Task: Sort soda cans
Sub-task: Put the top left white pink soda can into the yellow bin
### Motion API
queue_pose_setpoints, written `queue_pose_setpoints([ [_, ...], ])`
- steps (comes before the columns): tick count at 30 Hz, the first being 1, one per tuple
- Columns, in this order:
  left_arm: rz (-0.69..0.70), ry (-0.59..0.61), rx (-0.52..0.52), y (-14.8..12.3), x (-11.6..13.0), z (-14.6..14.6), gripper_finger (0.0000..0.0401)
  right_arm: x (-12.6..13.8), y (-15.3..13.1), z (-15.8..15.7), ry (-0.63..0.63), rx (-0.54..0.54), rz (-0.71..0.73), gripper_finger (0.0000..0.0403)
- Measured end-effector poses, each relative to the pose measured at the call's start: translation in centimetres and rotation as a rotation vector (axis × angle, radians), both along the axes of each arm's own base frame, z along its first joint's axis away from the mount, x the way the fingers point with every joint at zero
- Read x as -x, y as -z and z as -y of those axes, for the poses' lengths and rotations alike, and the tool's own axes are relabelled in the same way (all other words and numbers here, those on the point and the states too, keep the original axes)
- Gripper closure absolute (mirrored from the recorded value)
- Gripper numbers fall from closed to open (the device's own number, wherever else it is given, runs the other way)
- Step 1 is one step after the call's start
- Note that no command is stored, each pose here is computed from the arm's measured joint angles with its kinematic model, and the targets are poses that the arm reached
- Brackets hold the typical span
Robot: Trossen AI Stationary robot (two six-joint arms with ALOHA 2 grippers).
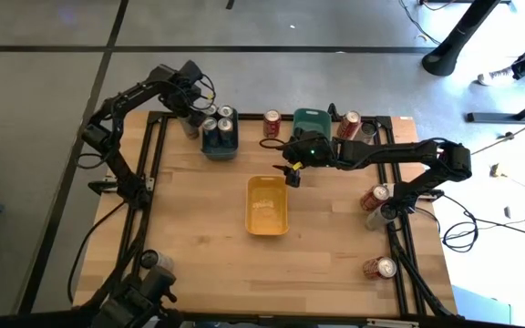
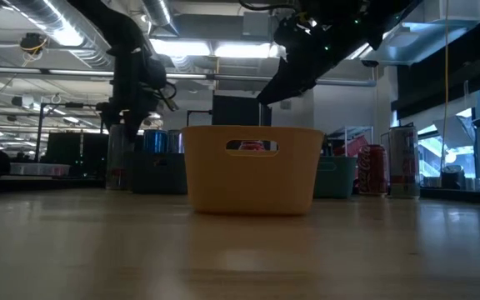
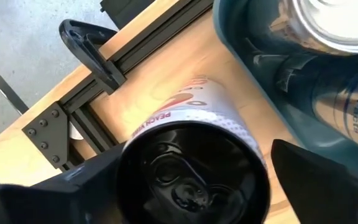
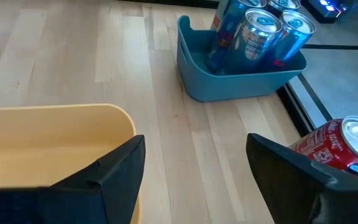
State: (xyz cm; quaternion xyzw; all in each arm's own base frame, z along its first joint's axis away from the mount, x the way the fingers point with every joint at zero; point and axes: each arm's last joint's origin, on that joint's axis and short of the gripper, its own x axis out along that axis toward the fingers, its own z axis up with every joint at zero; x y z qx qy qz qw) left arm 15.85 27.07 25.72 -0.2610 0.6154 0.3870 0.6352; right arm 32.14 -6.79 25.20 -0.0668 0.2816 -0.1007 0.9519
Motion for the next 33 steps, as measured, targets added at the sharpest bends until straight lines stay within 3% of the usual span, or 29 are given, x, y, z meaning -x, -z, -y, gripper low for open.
queue_pose_setpoints([
  [9, -0.006, 0.009, 0.000, -0.1, 0.0, 0.0, 0.0152, 0.0, 0.0, 0.0, 0.000, 0.000, -0.001, 0.0123],
  [15, -0.009, 0.013, 0.014, -0.7, 0.2, 0.5, 0.0152, 0.3, -0.1, 0.0, 0.018, 0.016, -0.041, 0.0123],
  [21, 0.030, 0.023, -0.050, -3.7, 0.3, 2.2, 0.0138, 1.3, -1.1, -0.1, 0.048, 0.023, -0.144, 0.0123],
  [33, 0.146, 0.045, -0.238, -10.7, 1.5, 8.7, 0.0143, 4.8, -2.1, -0.8, 0.132, -0.123, -0.291, 0.0123],
])
